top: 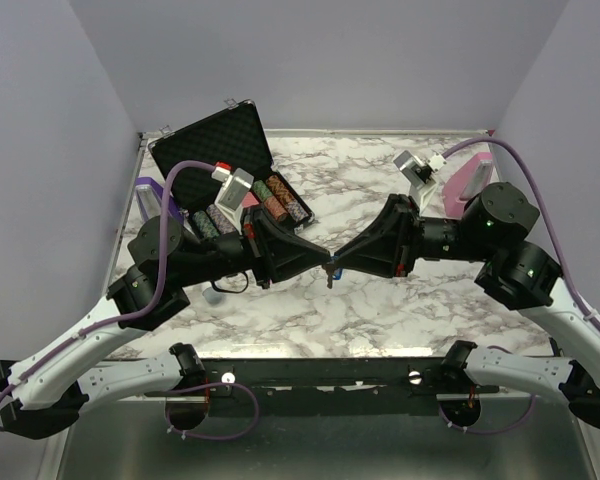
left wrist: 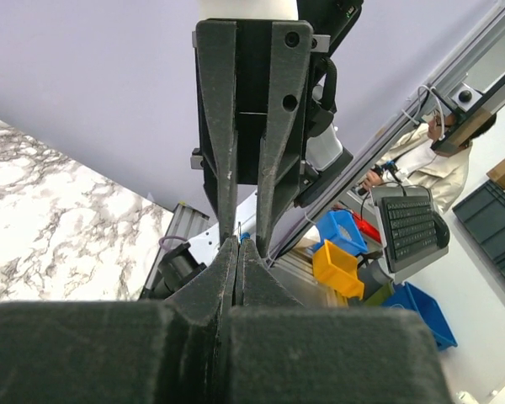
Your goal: Remove the keys from the keyring
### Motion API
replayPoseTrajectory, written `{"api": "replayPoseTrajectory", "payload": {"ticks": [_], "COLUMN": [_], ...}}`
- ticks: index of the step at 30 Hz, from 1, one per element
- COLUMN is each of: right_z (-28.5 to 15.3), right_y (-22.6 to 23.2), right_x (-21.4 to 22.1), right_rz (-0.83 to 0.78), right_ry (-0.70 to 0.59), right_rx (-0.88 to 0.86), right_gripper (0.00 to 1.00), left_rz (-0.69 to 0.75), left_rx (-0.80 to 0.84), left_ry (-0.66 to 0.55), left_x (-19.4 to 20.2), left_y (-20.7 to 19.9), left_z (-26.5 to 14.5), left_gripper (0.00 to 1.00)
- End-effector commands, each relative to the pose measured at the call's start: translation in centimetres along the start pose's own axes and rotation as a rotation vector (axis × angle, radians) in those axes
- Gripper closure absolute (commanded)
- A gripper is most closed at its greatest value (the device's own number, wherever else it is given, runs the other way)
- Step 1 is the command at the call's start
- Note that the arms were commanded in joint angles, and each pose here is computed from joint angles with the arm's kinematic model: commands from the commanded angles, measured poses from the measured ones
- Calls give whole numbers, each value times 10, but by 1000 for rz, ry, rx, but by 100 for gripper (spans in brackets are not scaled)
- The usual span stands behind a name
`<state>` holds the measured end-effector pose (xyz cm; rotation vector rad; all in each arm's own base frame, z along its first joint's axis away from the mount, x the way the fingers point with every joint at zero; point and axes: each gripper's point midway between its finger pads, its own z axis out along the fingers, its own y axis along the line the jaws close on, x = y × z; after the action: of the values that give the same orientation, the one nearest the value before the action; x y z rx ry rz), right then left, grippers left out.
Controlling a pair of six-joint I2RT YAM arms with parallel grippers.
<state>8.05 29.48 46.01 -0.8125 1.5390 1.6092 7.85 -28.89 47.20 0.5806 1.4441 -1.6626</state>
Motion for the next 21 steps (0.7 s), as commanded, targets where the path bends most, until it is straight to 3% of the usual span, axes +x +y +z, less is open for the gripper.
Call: {"api": "replayPoseTrajectory", "payload": {"ticks": [1,4,8,9,12,14,18,21], "right_z": [5,5,4,3,2,0,-3,-4], "right_y": [3,1,0,1,0,-1,-1,-3], "right_x": [-1,1,2,1,1,1,-1,-3], "right_rz": [-1,5,5,4,2,3,2,2], "right_ry": [-8,-1,-3,-7,-13,-16,-34,-45], "right_rx": [-30,-27,-21,-18,-7,4,18,30], "right_gripper": [83,99,99,99,99,99,99,99], "left_rz": [-2,1,2,3,10,18,7,-14], "left_rx": [-1,-2,-3,-4,-24,-37,-27,-22], "left_ry": [-20,-20,-22,-24,-33,-54,-87,-92], "left_x": [-1,-1,-2,-3,-5,-8,-6,2], "left_y": [0,1,1,0,2,1,1,6], "left_z": [2,2,2,2,-1,-7,-16,-20], "left_gripper": [100,100,100,92,49,32,30,37]}}
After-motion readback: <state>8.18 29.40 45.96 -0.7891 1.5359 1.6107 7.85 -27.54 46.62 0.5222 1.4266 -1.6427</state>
